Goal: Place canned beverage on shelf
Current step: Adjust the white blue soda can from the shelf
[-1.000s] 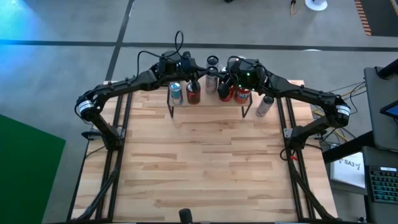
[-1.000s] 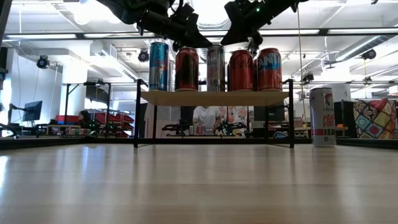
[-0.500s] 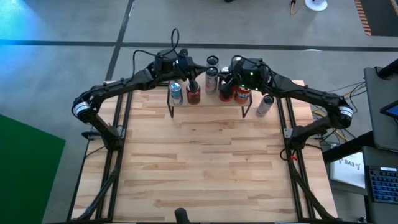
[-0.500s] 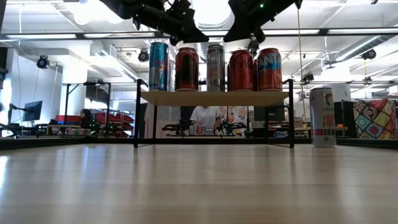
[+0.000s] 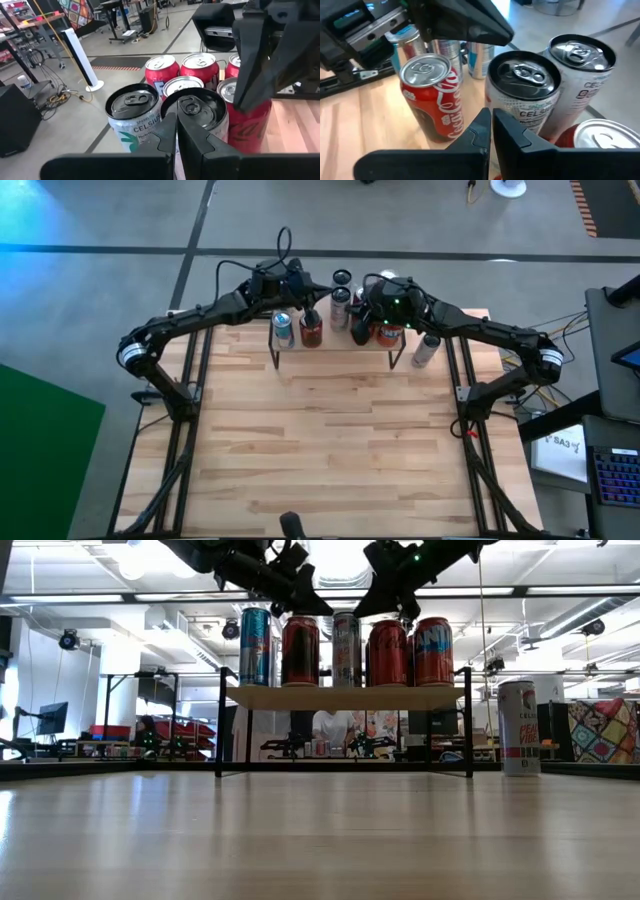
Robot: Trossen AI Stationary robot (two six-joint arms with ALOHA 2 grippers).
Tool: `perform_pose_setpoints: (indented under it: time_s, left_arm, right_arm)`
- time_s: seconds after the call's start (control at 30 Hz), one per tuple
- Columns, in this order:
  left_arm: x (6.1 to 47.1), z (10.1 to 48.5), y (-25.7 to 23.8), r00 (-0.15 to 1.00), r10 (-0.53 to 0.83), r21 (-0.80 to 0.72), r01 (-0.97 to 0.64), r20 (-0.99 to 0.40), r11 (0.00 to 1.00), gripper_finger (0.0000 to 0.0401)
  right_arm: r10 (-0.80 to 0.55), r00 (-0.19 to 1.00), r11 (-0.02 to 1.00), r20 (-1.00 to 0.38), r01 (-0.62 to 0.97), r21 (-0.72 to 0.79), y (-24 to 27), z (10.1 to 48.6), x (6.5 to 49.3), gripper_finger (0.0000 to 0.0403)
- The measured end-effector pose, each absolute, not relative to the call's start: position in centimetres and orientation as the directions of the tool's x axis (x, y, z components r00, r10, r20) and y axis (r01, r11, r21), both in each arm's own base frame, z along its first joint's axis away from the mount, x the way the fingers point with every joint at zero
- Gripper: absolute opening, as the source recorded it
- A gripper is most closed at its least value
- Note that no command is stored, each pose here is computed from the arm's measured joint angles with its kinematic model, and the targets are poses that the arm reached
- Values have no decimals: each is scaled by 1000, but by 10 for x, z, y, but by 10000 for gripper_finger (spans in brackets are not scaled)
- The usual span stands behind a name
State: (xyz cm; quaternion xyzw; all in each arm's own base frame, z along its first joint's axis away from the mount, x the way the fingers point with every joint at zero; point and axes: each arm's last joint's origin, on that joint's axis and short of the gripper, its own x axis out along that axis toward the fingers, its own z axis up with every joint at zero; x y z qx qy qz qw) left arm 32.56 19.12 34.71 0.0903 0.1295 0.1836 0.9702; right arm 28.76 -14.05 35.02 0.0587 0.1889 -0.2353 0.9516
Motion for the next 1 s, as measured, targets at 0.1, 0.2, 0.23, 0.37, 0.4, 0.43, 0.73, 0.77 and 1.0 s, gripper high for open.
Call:
perform_pose_setpoints:
  time_s: [0.1, 0.2, 0.23, 0.37, 0.4, 0.43, 0.73, 0.77, 1.0]
  left_arm:
    - [326, 345, 191, 897, 379, 221, -331, -227, 917, 0]
    - [326, 344, 191, 897, 378, 221, -331, -229, 918, 0]
    - [326, 344, 191, 897, 378, 221, -331, -229, 918, 0]
    - [327, 343, 192, 897, 379, 221, -331, -229, 917, 0]
    - [328, 342, 193, 897, 379, 221, -332, -226, 917, 0]
    - [329, 341, 193, 898, 379, 220, -333, -224, 917, 0]
    - [326, 343, 192, 897, 379, 209, -335, -230, 919, 0]
    - [326, 344, 192, 896, 379, 209, -334, -231, 919, 0]
    - [324, 345, 190, 894, 377, 209, -332, -242, 920, 0]
  right_arm:
    - [-427, 817, 882, -386, 471, 22, -141, 350, 288, 9]
    - [-429, 817, 881, -385, 472, 21, -141, 351, 288, 9]
    - [-429, 817, 881, -384, 472, 20, -141, 351, 288, 9]
    - [-437, 814, 878, -382, 479, 17, -141, 351, 288, 9]
    - [-449, 808, 872, -382, 490, 11, -141, 351, 287, 9]
    - [-462, 800, 865, -381, 502, 5, -142, 351, 287, 9]
    - [-475, 792, 858, -383, 513, -3, -142, 351, 287, 9]
    - [-475, 792, 859, -383, 513, -5, -142, 351, 287, 9]
    - [-475, 792, 860, -384, 511, -9, -142, 351, 287, 9]
